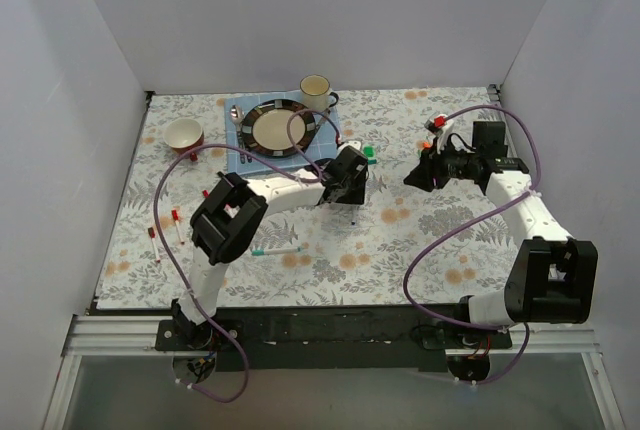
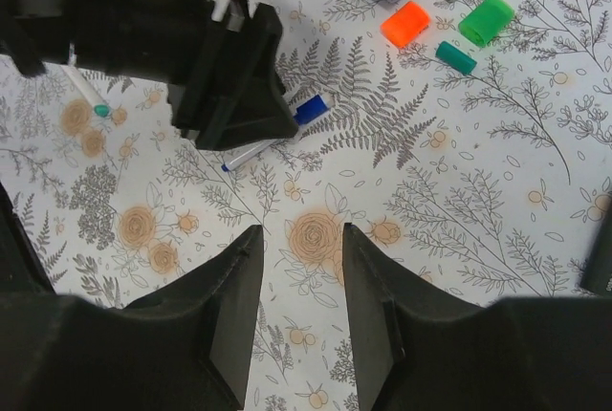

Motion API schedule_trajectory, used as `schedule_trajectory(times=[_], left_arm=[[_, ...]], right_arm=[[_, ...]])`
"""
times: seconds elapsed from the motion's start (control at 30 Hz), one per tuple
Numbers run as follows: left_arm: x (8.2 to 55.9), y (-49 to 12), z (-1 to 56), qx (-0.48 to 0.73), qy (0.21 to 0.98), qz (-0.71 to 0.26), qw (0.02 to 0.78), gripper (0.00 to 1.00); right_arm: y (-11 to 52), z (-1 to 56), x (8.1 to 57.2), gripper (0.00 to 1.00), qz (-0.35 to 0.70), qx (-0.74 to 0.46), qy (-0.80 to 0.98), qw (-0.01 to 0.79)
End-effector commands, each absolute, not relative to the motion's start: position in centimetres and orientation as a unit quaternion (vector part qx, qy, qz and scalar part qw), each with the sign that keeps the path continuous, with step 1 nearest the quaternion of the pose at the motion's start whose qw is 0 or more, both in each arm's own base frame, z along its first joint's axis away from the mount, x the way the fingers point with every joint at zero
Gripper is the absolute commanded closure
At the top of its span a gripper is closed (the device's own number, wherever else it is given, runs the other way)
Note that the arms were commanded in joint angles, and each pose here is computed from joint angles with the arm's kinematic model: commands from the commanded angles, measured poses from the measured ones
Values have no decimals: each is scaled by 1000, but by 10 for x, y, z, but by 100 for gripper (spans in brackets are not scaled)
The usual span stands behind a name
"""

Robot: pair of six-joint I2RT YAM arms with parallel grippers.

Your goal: Open the pen caps

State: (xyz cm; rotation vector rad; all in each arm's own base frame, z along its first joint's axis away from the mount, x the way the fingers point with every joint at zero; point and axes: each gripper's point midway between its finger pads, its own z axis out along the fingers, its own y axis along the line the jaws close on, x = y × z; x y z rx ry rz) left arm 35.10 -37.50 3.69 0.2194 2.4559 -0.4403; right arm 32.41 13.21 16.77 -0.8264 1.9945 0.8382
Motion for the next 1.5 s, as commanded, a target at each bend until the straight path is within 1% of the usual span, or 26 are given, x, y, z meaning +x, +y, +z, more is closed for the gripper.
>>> schedule_trajectory(times=[0.0,0.07,0.1,0.17,0.2,0.27,0.53,0.57,0.63,0.67,0.7,0.73,0.77,0.83,0.87,0.9,0.93,0.97,1.1,1.17,1.2,1.23,1.27,1.3,1.33,1.47], left_arm=[[373,-372,44,97,929,-101,342,56],[377,-372,39,100,931,-85,340,56],[378,-370,30,105,934,-73,334,65],[385,-371,34,107,933,-58,339,71],[385,-371,31,108,934,-52,337,71],[388,-373,31,115,933,-45,337,80],[375,-377,31,128,938,-62,315,82],[374,-377,36,125,937,-67,318,83],[373,-377,42,123,933,-81,328,90],[381,-389,79,106,915,-127,369,94],[371,-380,68,103,915,-135,365,95],[366,-387,85,99,904,-183,374,97],[377,-394,112,73,875,-243,413,99],[356,-381,144,24,842,-341,418,100],[358,-388,184,16,786,-422,452,100],[345,-385,217,-1,751,-478,456,100],[334,-377,200,-10,750,-486,447,100],[329,-379,225,-11,713,-526,464,100],[314,-376,238,-36,671,-589,449,100],[311,-375,239,-51,654,-613,440,100],[311,-377,238,-52,652,-618,437,100],[311,-378,238,-54,649,-622,434,100],[312,-382,236,-59,648,-628,426,100],[312,-384,236,-60,647,-632,423,100],[311,-386,236,-60,646,-633,422,100],[310,-399,236,-56,644,-636,421,100]], right_arm=[[129,189,324,55,345,-332,762,436],[130,190,322,55,349,-330,761,435],[129,190,322,55,350,-330,761,436],[129,190,321,55,351,-329,762,434],[129,191,321,55,351,-329,761,436],[129,192,321,55,350,-329,760,437],[130,189,318,55,359,-327,760,432],[130,188,318,55,362,-326,760,430],[133,185,316,55,377,-323,758,423],[134,181,313,55,385,-321,758,417],[137,178,312,55,396,-319,757,411],[143,178,305,55,422,-321,746,403],[146,175,301,54,436,-319,743,395],[158,172,292,46,479,-321,727,373],[161,170,289,38,490,-321,723,367],[173,163,280,35,509,-328,716,347],[179,164,277,34,523,-330,708,341],[183,163,273,30,532,-331,704,334],[205,159,259,27,571,-327,689,302],[210,160,257,26,587,-303,691,294],[212,166,263,25,585,-316,675,321],[212,162,253,25,605,-280,686,292],[213,163,251,25,611,-275,683,291],[214,170,254,25,609,-292,666,317],[215,171,251,25,622,-271,671,299],[215,168,248,27,634,-254,673,285]])
